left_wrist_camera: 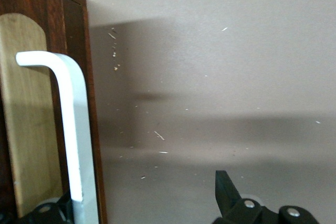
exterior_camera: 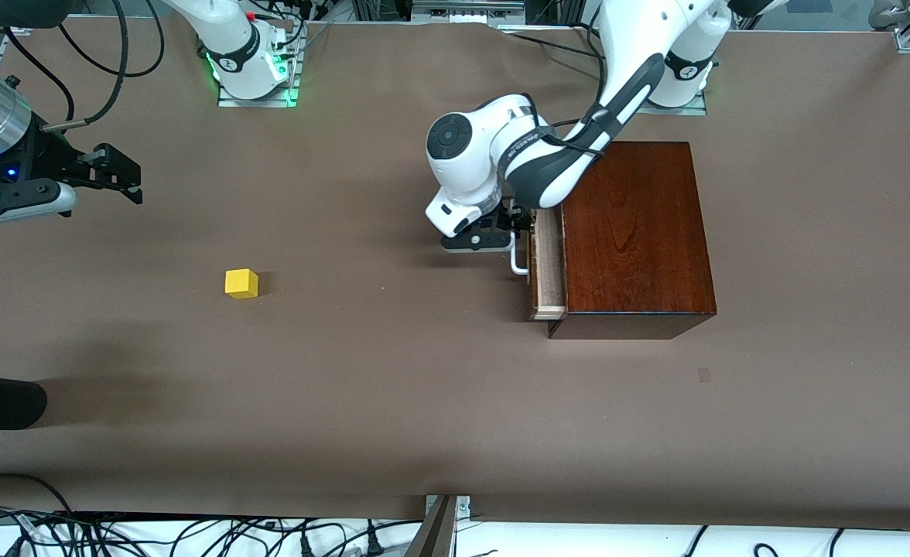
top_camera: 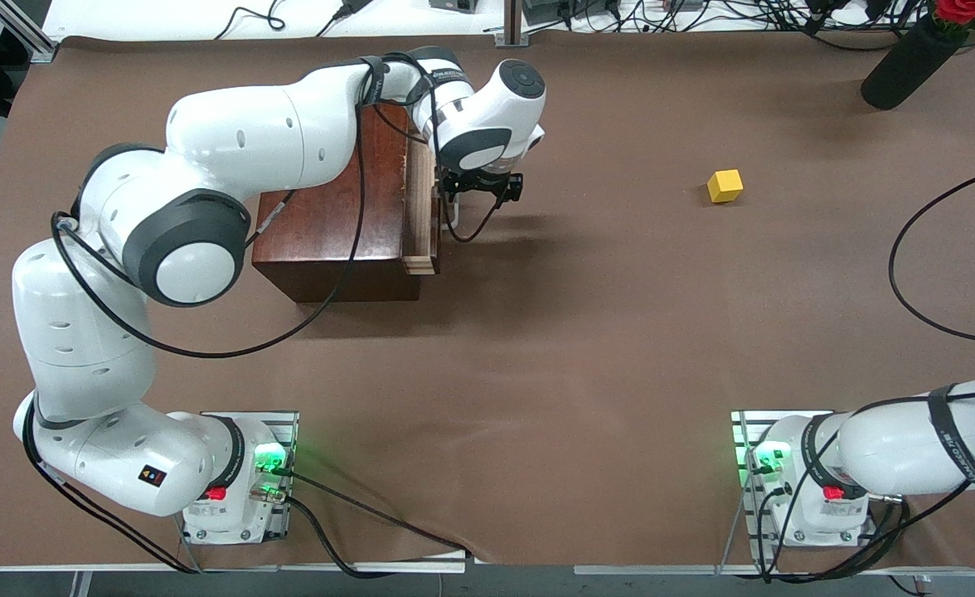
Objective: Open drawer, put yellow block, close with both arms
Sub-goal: 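Pull the drawer open with the left gripper while the right gripper reaches, then grasp the yellow cube with the right gripper while the left gripper withdraws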
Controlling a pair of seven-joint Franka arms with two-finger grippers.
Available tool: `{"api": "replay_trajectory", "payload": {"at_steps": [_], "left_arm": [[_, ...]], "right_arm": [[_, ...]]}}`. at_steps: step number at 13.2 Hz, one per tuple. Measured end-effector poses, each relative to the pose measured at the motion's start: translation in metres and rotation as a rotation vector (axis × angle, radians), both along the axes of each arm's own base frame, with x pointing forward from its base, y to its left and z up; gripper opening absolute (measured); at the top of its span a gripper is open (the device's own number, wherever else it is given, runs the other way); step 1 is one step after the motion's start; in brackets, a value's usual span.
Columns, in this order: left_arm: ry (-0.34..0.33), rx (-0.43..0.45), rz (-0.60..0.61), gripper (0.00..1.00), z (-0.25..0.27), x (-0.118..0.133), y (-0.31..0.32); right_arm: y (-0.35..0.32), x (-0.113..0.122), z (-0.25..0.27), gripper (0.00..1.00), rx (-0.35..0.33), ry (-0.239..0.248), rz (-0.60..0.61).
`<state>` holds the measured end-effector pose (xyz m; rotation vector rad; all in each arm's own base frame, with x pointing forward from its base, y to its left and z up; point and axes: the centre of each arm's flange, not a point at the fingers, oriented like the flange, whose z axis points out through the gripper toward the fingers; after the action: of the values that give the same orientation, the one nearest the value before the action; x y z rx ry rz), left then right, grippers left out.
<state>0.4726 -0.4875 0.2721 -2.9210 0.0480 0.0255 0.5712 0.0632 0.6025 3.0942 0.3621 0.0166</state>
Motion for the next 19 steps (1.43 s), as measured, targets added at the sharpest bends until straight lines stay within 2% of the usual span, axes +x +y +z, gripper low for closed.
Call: {"api": "replay_trajectory", "payload": {"at_steps": [4, 9, 12, 15, 17, 19], "left_arm": [[-0.007, -0.024, 0.000, 1.00, 0.007, -0.001, -0.014], [-0.004, -0.021, 0.003, 1.00, 0.009, -0.001, -0.016], [0.008, -0.015, 0.005, 1.00, 0.017, 0.001, -0.022], [0.017, 0.000, -0.006, 1.00, 0.039, -0.008, -0.036], [0.028, 0.026, -0.014, 1.00, 0.048, -0.015, -0.041], [0.039, 0.062, -0.017, 1.00, 0.072, -0.012, -0.037]], "right_arm": [[0.003, 0.000, -0.016, 1.00, -0.002, 0.045, 0.003], [0.007, -0.001, -0.037, 1.00, 0.022, 0.077, -0.002], [0.008, 0.002, -0.067, 1.00, 0.035, 0.083, -0.017], [0.008, 0.009, -0.106, 1.00, 0.032, 0.090, -0.027], [0.007, 0.015, -0.138, 1.00, 0.027, 0.102, -0.033], [0.006, 0.021, -0.164, 1.00, 0.023, 0.114, -0.041]]}}
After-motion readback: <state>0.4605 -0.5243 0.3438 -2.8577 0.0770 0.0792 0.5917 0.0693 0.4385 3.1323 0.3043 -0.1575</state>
